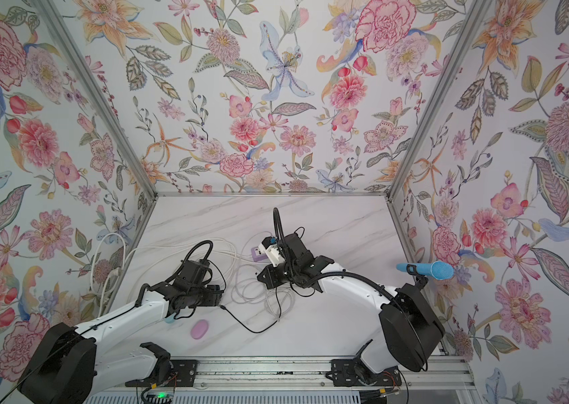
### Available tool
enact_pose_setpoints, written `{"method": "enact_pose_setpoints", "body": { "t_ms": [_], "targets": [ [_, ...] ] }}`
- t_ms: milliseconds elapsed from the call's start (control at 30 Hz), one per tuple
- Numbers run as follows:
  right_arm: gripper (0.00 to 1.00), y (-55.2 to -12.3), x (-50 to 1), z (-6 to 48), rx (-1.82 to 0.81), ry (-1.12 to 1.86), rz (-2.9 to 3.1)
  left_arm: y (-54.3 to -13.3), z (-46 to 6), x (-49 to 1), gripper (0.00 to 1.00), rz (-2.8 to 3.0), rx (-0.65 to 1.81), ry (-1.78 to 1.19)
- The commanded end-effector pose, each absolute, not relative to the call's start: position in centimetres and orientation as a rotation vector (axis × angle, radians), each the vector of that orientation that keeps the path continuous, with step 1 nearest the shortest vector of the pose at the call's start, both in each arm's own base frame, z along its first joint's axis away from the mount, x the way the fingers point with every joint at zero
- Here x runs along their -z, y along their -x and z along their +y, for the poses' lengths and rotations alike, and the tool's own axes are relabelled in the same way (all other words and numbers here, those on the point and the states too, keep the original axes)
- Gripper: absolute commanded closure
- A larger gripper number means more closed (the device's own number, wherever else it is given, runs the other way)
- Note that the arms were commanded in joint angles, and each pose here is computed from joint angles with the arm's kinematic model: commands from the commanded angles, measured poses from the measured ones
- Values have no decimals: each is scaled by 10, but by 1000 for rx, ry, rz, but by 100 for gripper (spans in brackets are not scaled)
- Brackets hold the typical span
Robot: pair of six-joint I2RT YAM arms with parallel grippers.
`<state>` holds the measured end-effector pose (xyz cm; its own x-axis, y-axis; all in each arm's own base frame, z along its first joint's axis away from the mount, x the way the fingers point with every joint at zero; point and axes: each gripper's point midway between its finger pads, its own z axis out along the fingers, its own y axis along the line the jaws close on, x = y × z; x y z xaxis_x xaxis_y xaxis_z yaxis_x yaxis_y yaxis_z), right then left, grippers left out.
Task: Charge the bluetooth headset
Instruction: Pick up the bluetooth headset from the center of the board.
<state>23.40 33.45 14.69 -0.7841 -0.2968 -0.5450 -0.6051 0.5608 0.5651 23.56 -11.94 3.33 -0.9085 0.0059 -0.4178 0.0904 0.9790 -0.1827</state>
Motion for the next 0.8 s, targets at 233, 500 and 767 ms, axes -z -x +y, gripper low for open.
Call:
{"method": "enact_pose_setpoints", "body": {
  "t_ms": [233,500,767],
  "targets": [
    [100,-235,-145,333,-1071,724,2416,-242,-121,-33,47,2700,252,-63],
    [100,-236,-145,332,-1071,719,2414,-248,-127,-41,69,2676,288,-65],
    [100,-214,-172,350,-1267,886,2321,-275,-160,-124,88,2389,510,-202]
  ]
}}
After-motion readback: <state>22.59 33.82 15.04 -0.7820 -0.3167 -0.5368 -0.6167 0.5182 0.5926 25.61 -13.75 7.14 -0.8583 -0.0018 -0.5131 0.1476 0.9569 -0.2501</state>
